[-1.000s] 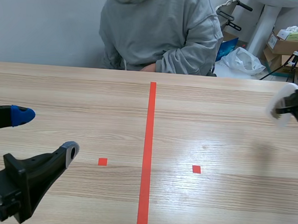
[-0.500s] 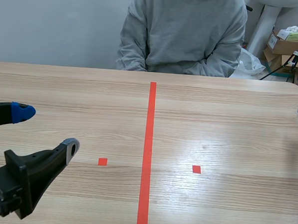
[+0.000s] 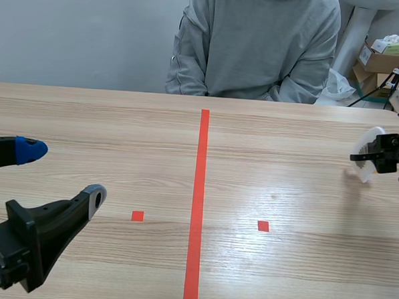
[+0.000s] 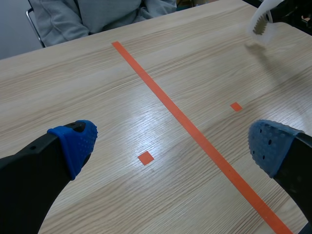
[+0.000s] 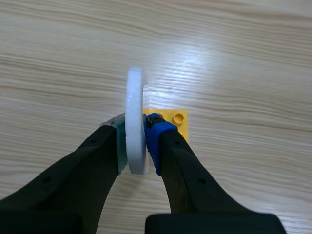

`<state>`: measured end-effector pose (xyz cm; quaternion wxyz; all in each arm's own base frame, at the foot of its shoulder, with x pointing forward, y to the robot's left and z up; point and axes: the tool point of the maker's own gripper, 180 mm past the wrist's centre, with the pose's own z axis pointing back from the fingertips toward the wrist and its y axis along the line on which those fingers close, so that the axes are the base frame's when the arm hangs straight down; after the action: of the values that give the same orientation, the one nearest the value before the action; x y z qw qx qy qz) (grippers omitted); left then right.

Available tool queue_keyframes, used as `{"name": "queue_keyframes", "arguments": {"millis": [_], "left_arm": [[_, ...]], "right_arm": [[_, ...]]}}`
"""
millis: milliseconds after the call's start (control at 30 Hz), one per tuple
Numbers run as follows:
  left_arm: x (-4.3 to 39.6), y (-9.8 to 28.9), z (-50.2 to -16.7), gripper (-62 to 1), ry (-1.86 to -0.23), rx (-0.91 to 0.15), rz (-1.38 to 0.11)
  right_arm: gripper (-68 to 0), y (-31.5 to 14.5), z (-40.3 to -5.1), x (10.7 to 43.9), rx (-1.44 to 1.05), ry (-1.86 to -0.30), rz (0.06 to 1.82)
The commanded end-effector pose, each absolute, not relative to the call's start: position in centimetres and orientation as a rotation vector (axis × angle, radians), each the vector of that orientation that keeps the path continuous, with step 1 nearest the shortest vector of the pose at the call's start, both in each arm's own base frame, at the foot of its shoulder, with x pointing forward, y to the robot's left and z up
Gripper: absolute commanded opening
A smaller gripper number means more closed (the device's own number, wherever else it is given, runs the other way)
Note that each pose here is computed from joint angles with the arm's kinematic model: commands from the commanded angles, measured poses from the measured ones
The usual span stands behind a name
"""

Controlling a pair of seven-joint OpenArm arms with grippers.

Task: Do the leaf sorting experiment

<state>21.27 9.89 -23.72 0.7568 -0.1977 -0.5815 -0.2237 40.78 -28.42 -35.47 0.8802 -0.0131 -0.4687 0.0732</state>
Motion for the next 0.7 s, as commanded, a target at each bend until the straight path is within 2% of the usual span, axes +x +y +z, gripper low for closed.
{"name": "queue_keyframes", "arguments": {"millis": [0,267,400,500,667], "left_arm": [[21.5,9.7,-22.6,1.4,-1.304,-0.439,-0.489],[21.5,9.7,-22.7,1.4,-1.300,-0.437,-0.490],[21.5,9.7,-22.8,1.4,-1.296,-0.436,-0.491],[21.5,9.7,-22.9,1.4,-1.290,-0.434,-0.492],[21.5,9.7,-22.9,1.4,-1.290,-0.434,-0.492]], "right_arm": [[-65.8,-29.2,-34.0,41.5,-0.045,-1.016,0.142],[-65.0,-29.1,-35.7,40.3,-0.053,-0.978,0.109],[-57.0,-29.1,-35.7,40.3,-0.054,-0.975,0.109],[-45.5,-29.1,-35.7,40.3,-0.054,-0.975,0.110],[-15.3,-29.4,-35.5,40.4,-0.067,-0.982,0.119]]}}
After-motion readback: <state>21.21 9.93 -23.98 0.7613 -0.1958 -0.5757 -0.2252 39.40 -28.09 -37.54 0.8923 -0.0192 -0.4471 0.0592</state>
